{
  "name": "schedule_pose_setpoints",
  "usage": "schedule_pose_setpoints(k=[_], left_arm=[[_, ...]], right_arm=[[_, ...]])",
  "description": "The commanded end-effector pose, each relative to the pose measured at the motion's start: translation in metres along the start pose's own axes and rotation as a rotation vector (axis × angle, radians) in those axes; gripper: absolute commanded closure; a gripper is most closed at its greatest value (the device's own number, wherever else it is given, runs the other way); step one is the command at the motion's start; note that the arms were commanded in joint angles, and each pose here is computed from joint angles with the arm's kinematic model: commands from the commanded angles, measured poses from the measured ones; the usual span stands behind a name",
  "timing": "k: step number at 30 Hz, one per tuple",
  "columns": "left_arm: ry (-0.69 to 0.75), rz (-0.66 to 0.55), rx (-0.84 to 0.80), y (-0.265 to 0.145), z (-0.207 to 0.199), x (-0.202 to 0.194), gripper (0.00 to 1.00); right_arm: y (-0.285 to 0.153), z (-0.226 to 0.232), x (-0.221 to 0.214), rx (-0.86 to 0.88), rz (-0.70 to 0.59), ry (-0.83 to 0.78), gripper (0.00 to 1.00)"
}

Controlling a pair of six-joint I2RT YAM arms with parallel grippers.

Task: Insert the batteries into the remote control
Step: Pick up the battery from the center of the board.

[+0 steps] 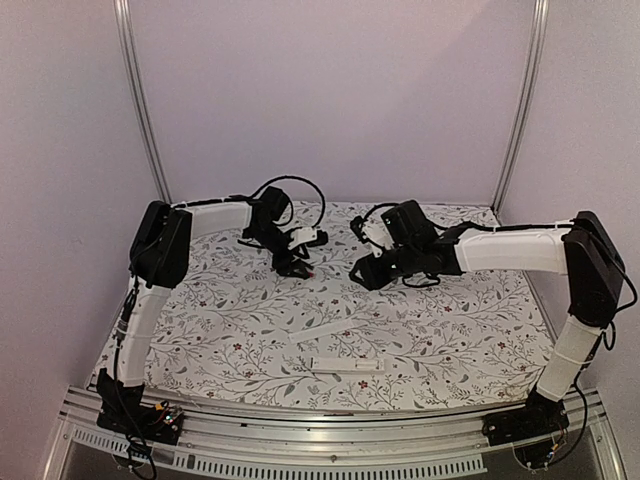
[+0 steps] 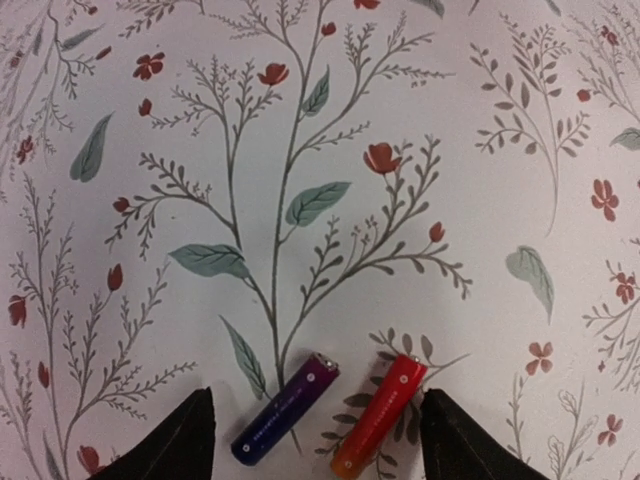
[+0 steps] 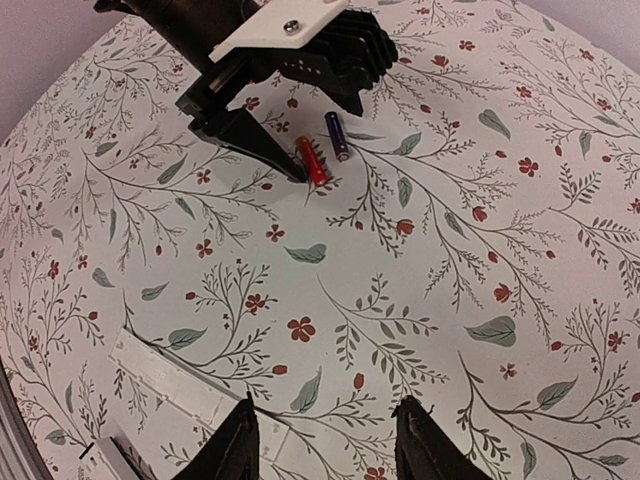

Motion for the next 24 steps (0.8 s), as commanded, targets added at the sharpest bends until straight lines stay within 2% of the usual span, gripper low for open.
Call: schedule_pose_setpoints(k=[1,5,15,21,24], left_arm=[[-0.018,0.064,-0.084,0.019,-0.024,-0.011,0.33],[-0.047,0.040,-0.132,0.024,-0.034,-0.005,0.42],[-0.125,0.140,-0.187,0.036,-0.060,-0.009,0.53],[-0.191,0.184,-0.160,0.027,-0.071,-0.019,0.54],[-0.191,0.184,-0.137,0.022,-0.073,-0.022,0.49]], right_arm=[[-0.011,-0.003,0.003,-0.025,-0.015,-0.001,0.55],[-0.012,-0.003,0.003,-0.028,-0.018,0.001,0.55],[-0.017,-0.003,0.003,-0.035,-0.021,-0.001,0.55],[-0.021,-0.003,0.004,-0.037,-0.028,-0.003,0.54],[-0.022,-0.003,0.004,-0.035,-0.030,-0.003,0.54]])
Point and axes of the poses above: each gripper's point midway between its finger pads, its own y axis out along the fingers, its own z axis along the line the jaws close on, x = y × z, the point moved 5 cm from there along -y, back along the fingers, and after that the axes turned 9 degrees about y, right-handed, at the moved point
